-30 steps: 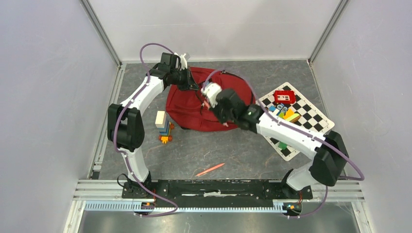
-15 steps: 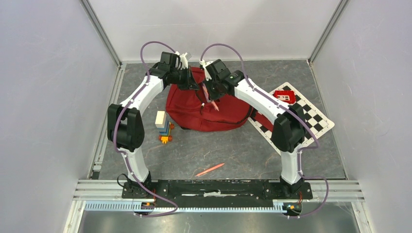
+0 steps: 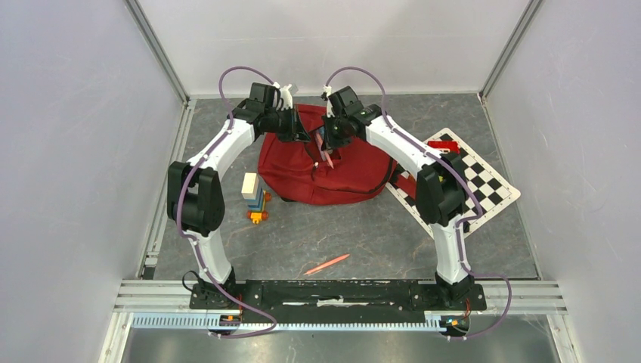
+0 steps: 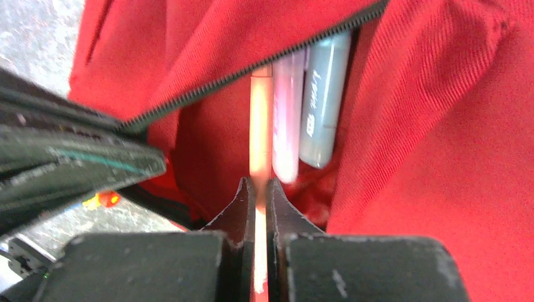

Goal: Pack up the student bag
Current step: Place the stationery in the student bag.

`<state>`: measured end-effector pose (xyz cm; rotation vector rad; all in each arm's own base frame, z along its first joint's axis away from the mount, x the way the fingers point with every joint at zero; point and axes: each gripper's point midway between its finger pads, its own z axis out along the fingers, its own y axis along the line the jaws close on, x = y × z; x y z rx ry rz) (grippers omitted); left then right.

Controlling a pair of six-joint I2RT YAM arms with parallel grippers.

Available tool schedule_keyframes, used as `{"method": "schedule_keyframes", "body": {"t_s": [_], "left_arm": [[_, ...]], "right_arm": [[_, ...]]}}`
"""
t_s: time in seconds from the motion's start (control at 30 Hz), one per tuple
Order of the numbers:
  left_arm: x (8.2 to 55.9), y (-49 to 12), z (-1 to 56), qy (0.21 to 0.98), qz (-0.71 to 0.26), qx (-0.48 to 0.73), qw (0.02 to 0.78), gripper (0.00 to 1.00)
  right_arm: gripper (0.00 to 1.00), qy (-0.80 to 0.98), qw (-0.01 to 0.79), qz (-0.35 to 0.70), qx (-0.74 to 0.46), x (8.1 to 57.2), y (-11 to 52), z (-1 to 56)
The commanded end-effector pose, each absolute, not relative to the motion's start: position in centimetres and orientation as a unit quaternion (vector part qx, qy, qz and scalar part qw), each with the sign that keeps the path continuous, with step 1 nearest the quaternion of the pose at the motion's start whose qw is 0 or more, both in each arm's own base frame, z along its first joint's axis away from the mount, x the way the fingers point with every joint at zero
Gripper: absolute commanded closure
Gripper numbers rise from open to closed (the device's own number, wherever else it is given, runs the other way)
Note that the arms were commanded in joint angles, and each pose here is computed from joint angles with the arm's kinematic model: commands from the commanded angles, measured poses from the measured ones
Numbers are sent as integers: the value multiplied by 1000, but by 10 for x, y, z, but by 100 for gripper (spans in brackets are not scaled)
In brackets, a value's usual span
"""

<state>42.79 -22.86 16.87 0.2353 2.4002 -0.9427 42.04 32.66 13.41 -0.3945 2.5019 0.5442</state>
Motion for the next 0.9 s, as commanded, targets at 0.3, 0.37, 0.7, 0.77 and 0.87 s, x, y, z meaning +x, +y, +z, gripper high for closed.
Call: {"method": "schedule_keyframes", "body": {"t_s": [0.3, 0.37, 0.7, 0.77, 0.87], "left_arm": [[419, -232, 200, 870, -380, 108, 295, 94], [419, -232, 200, 870, -380, 108, 295, 94], [422, -235, 200, 869, -385, 103, 293, 94], [423, -235, 199, 869, -385, 102, 292, 94], [423, -235, 198, 869, -385, 102, 292, 94]], "right_arm": [[100, 881, 384, 263, -86, 480, 361, 159], [100, 880, 392, 253, -87, 485, 359, 156], [100, 889, 381, 236, -99, 486, 361, 131], [93, 890, 377, 236, -101, 486, 362, 129], [82, 888, 380, 236, -106, 487, 363, 131]]}}
